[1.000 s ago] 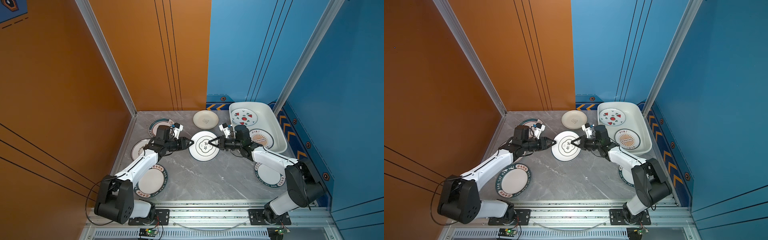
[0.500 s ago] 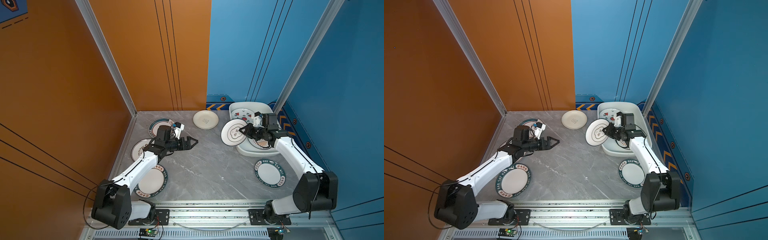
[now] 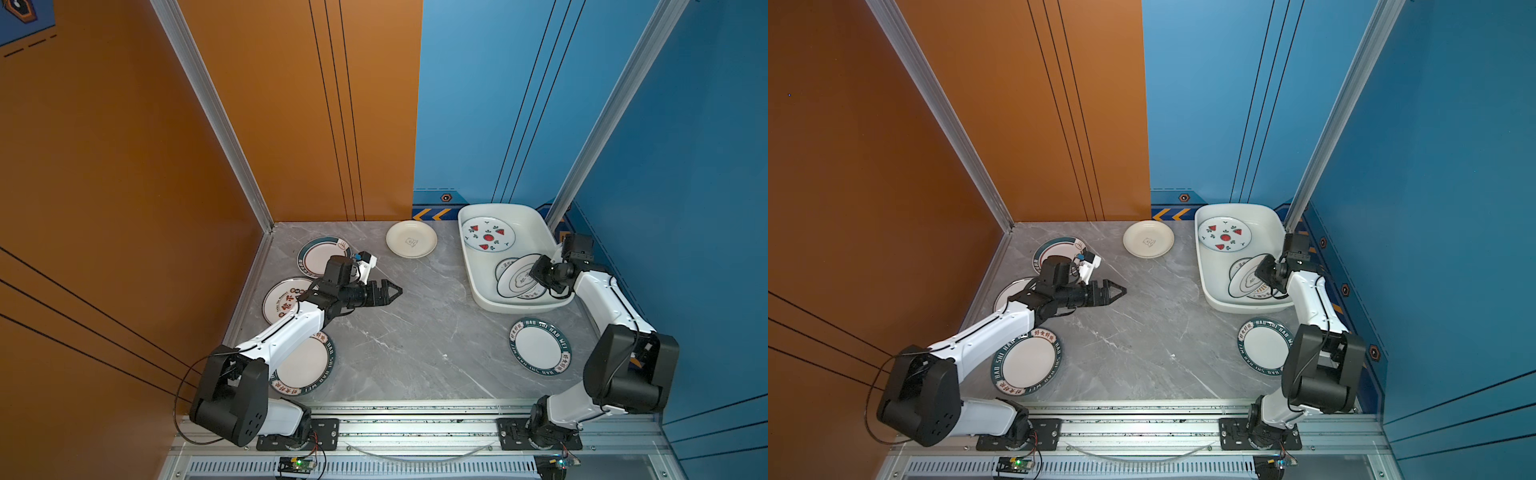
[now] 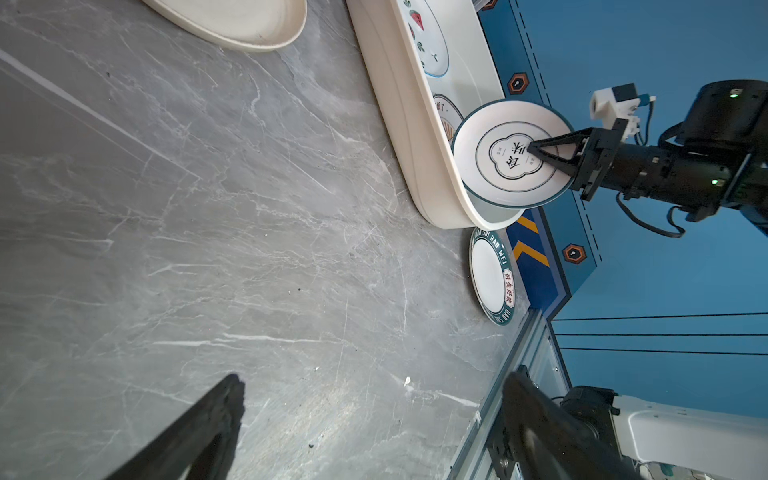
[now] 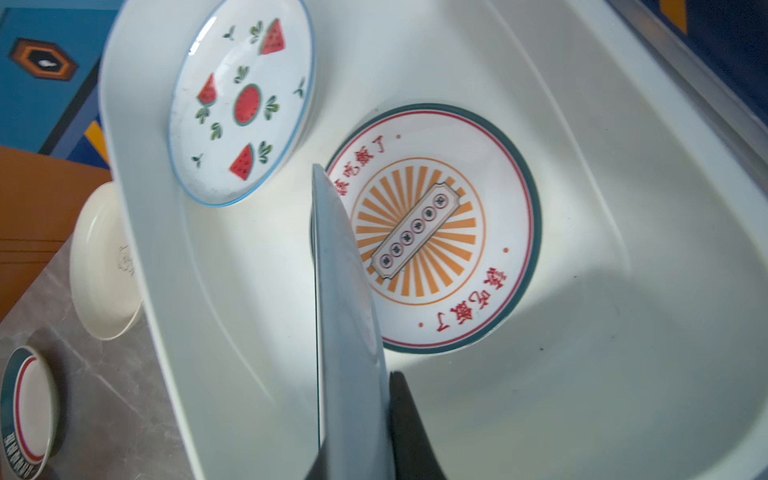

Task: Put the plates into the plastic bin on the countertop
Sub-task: 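Open left gripper while right gripper lifts the cloud-print plate into the bin, then lower the cloud-print plate onto the sunburst plate in the bin with right gripper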

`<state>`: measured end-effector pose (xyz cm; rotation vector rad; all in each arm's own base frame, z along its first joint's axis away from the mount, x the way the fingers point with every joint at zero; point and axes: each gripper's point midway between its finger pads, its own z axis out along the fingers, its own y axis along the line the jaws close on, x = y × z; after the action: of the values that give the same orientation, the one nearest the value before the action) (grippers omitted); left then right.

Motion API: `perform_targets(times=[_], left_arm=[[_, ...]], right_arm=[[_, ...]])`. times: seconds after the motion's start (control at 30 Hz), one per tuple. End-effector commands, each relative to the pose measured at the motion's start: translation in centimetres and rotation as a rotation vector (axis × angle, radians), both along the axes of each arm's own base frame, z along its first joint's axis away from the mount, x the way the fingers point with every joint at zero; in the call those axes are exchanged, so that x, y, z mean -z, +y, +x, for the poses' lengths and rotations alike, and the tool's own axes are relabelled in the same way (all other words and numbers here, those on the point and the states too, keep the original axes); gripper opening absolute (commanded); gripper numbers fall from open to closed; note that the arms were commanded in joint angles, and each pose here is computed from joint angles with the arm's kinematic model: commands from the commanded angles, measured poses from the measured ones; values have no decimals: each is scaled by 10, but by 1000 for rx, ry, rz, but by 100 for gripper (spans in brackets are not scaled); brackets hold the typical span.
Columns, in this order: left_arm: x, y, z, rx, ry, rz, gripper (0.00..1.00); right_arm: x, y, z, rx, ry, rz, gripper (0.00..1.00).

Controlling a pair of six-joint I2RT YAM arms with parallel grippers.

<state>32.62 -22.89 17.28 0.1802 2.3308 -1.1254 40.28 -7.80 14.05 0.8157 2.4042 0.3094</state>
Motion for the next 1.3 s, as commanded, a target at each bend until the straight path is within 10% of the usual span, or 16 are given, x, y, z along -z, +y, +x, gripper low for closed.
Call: perform_targets(times=[0.0, 1.27], left_arm=[[-1, -2, 5, 8, -29, 13, 98], [0, -2, 4, 25, -29, 18, 98]], right_arm=[[0, -22, 14, 58, -40, 1, 0], [77, -59, 10, 200, 161, -47, 37]])
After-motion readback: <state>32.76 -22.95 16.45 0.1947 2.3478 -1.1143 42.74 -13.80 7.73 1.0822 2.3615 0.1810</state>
